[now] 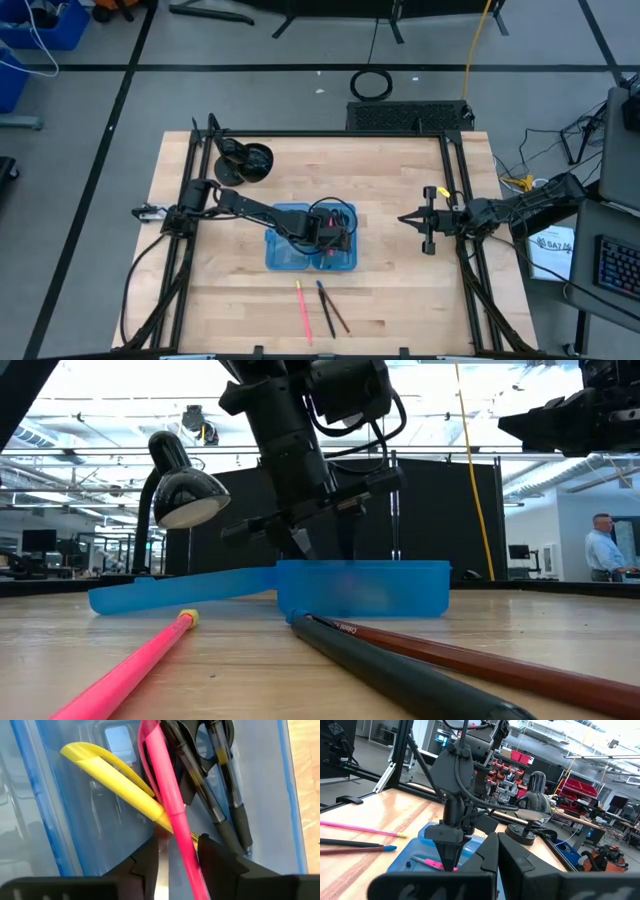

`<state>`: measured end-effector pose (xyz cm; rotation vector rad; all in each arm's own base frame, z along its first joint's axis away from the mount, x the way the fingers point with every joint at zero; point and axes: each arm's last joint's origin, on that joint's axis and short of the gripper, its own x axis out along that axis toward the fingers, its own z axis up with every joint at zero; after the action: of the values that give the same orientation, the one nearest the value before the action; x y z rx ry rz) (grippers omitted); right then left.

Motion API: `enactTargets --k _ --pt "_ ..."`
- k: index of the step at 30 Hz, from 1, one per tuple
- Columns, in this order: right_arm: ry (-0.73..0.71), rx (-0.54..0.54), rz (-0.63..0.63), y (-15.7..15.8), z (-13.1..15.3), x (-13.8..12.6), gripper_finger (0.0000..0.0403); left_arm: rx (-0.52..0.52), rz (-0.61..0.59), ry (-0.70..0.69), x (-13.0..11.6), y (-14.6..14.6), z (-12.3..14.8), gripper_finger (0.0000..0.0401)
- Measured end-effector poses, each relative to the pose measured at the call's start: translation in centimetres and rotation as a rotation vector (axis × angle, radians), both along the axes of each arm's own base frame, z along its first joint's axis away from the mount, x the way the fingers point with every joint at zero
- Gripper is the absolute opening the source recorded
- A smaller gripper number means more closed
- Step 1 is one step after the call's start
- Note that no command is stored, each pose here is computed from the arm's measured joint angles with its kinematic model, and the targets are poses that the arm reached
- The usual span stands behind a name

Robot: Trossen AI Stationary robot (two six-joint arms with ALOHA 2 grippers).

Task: Pick & place school supplies into a supply box
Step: Put the pink pen into the blue supply box, then put the brown pencil into the blue supply box

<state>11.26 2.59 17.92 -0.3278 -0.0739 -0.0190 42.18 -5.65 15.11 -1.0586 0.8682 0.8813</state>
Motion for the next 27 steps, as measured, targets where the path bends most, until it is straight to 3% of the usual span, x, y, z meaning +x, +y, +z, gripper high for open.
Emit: enactTargets --k 8,19,22,27 --pt "0.0 0.0 0.0 0.0 0.0 0.0 0.0 0.01 -0.049 -0.036 0.4 -0.9 1.3 0.0151" --pt "0.0 0.0 0.0 0.0 0.0 0.0 0.0 0.113 -0.116 -0.055 1.0 -1.5 3.5 0.0108" --pt "0.0 0.0 0.0 0.0 0.0 0.0 0.0 0.17 -0.203 -0.037 1.0 -1.6 3.5 0.0081" --pt "0.005 -0.002 0.0 0.0 -0.1 0.0 0.0 0.273 -0.465 0.007 0.5 -3.1 3.9 0.0013"
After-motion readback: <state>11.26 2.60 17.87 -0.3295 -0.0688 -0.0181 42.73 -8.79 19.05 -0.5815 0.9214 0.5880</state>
